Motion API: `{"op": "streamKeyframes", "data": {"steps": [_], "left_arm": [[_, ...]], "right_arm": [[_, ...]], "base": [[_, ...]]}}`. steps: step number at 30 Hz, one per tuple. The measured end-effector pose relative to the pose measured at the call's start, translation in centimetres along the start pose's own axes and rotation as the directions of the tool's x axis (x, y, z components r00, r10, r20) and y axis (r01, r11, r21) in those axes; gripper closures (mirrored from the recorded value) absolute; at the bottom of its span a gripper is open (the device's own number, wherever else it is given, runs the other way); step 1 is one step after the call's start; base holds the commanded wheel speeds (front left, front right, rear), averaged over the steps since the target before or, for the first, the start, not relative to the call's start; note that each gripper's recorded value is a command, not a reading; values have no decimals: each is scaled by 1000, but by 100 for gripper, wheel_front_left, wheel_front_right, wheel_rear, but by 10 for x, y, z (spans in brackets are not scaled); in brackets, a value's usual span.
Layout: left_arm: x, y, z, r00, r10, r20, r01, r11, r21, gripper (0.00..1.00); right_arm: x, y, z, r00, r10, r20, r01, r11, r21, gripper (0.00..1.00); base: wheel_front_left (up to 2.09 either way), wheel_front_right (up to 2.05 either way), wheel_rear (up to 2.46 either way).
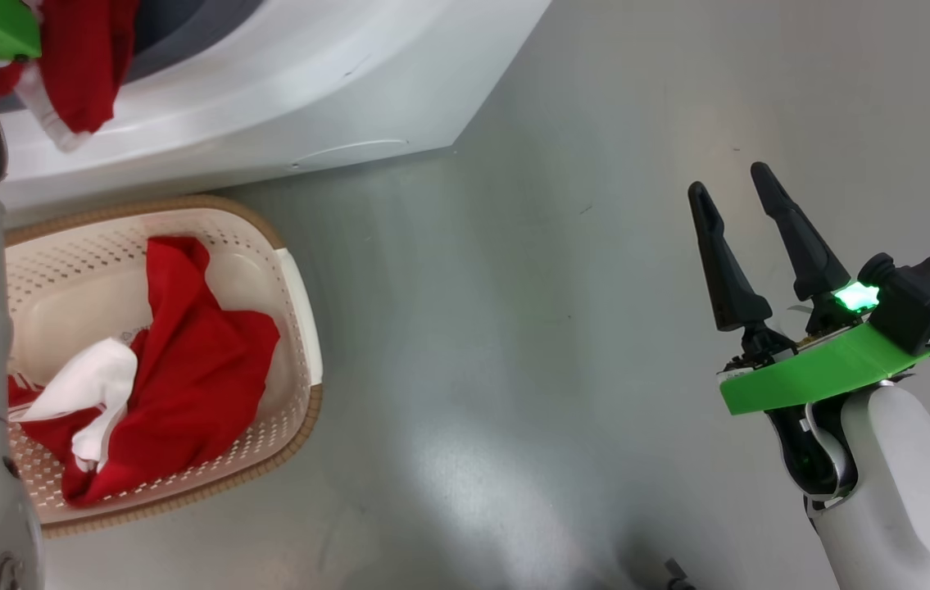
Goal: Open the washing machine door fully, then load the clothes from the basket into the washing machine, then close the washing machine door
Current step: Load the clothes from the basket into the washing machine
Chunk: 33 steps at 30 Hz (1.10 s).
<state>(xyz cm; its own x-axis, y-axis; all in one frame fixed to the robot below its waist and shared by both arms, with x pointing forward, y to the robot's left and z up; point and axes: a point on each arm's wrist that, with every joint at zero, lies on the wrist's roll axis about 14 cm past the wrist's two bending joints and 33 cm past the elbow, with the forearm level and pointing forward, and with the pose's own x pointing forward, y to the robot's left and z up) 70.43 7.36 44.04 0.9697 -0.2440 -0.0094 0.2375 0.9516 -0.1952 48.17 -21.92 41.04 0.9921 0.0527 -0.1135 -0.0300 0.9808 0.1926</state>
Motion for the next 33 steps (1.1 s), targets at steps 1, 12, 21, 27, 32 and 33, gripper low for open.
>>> {"op": "streamKeyframes", "data": {"steps": [1, 12, 21, 27, 32, 33], "left_arm": [[-1, 0, 1, 1000, -2, 1, 2, 1000, 0, 0], [-11, 1, 6, 1000, -16, 12, 15, 1000, 20, 0], [-31, 3, 4, 1000, -24, 18, 24, 999, 32, 0], [-50, -1, 1, 999, -35, 23, 35, 999, 34, 0], [-72, -1, -3, 999, -38, 31, 37, 999, 32, 0], [-77, -1, -4, 999, -37, 32, 36, 999, 31, 0]], "right_arm": [[0, 1, 0, 1000, 2, 0, -2, 1000, 1, 0], [4, 8, 0, 1000, 23, 4, -23, 1000, 6, 0], [7, 11, 6, 999, 39, 18, -39, 999, 1, 0], [7, 16, 12, 998, 52, 34, -52, 999, 4, 0], [8, 15, 19, 997, 50, 55, -50, 999, 5, 0], [9, 15, 21, 997, 50, 61, -50, 999, 4, 0]], "base": [[0, 0, 0], [0, 0, 0], [0, 0, 0], [0, 0, 0], [0, 0, 0], [0, 0, 0]]}}
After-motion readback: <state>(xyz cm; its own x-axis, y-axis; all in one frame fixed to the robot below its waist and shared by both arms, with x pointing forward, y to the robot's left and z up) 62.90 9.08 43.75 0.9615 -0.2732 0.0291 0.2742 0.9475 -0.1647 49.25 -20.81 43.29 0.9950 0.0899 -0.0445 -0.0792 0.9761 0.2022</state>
